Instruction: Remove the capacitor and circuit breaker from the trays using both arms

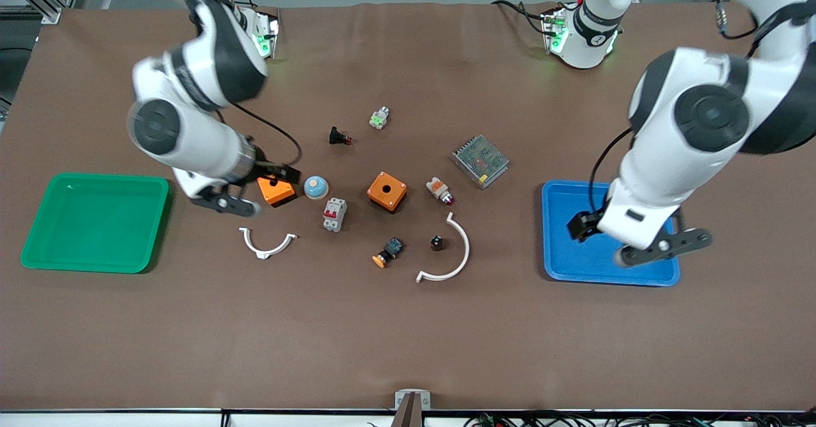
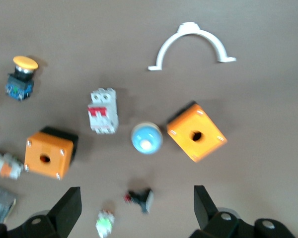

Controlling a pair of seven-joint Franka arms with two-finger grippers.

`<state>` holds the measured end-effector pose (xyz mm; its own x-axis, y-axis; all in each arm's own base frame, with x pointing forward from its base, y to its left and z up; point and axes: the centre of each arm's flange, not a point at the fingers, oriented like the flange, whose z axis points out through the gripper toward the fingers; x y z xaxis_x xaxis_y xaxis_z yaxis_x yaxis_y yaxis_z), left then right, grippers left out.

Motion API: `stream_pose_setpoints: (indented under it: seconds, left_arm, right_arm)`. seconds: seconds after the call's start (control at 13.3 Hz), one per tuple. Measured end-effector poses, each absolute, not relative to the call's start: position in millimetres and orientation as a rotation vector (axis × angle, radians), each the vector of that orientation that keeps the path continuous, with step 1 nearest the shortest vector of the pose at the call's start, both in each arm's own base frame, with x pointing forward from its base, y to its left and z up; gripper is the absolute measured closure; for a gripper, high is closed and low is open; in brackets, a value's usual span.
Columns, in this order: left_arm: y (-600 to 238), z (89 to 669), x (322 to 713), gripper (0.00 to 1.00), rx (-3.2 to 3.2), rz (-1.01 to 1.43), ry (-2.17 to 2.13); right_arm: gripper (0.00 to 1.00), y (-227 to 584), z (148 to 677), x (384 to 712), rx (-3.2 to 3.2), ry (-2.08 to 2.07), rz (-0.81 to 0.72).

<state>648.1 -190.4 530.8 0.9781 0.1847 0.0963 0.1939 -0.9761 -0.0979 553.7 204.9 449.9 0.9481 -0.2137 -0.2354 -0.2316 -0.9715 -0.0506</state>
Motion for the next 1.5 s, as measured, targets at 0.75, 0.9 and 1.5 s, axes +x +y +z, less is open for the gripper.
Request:
stream_pose_setpoints:
  seconds: [0.75,0.9,1.5]
  left_arm:
    - [-54.7,647.3,575.2,0.00,-3.069,-0.093,-0.048]
    - [-50.5,650.0,556.5,0.00,-3.066,-0.080,-0.038]
    - [-61.7,653.2,528.1,0.00,-3.113,-0.039,-0.012]
  right_arm:
    - [0.00,7.9,586.1,537.1,-3.064,0.097,0.136]
    - [0.00,10.2,616.4,536.0,-3.074,0.083,0.084]
    - [0.00,4.2,647.5,536.4,-3.080,0.095,0.004]
